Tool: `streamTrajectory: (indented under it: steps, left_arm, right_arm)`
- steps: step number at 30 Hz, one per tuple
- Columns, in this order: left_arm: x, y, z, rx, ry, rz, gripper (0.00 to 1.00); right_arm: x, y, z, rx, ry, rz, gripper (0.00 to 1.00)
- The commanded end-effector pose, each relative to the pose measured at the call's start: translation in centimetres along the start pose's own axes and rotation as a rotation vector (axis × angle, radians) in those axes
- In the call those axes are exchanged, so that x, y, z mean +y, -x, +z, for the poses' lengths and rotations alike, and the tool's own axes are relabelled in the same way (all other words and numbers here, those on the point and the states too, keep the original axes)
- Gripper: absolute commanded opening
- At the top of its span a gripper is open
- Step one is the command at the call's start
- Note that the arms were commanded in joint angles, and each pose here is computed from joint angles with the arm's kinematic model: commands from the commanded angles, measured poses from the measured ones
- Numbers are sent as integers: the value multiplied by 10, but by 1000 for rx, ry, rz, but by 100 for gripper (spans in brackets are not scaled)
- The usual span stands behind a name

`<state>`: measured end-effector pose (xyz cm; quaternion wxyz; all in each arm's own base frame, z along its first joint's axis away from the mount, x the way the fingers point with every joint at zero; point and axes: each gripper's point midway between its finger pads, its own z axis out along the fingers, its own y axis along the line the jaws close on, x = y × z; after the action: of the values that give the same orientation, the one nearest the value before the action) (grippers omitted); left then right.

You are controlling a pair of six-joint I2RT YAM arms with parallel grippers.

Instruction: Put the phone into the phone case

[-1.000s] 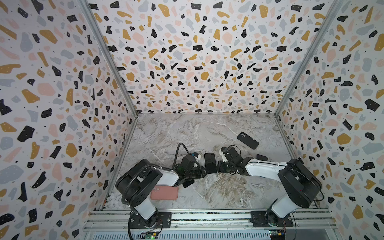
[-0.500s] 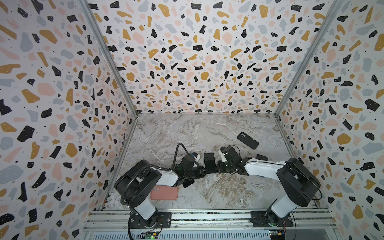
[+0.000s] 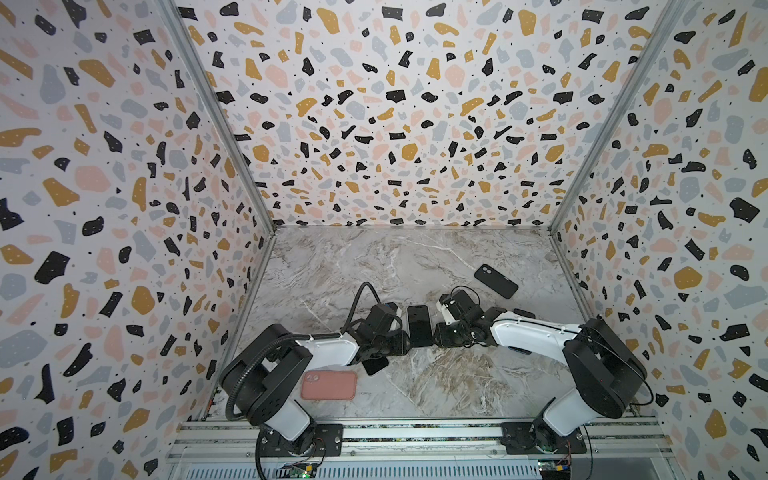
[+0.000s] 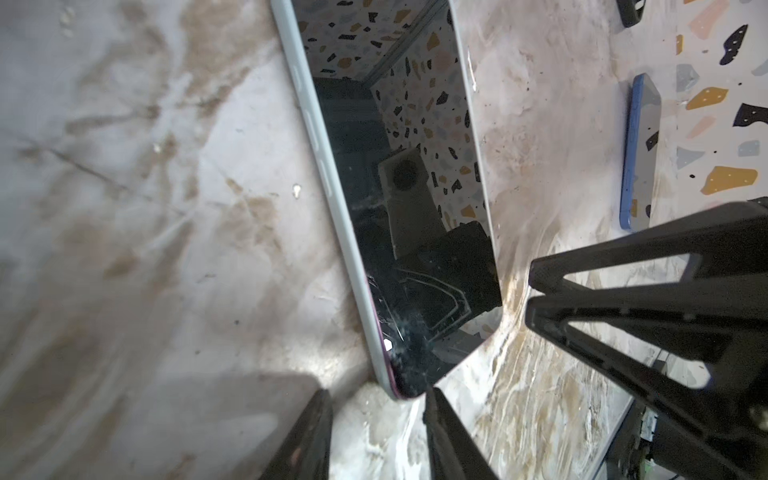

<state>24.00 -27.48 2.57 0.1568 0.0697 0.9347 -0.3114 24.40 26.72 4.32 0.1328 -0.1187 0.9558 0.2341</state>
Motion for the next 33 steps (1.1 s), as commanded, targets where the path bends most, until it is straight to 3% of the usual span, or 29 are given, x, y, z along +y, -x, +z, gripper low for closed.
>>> streamTrajectory:
  steps: [1,10,16,33]
  left_arm:
    - [9,-15,5,74,74,-10,35]
    - [-12,-11,4,60,11,-78,37]
    - [-9,-11,13,71,18,-95,36]
    - [12,-28,16,93,74,-109,34]
  right_arm:
    - [9,0,-1,22,38,5,33]
    - [14,-15,5,65,90,136,40]
    - [12,-7,7,46,54,128,44]
    - [17,-9,19,64,35,104,42]
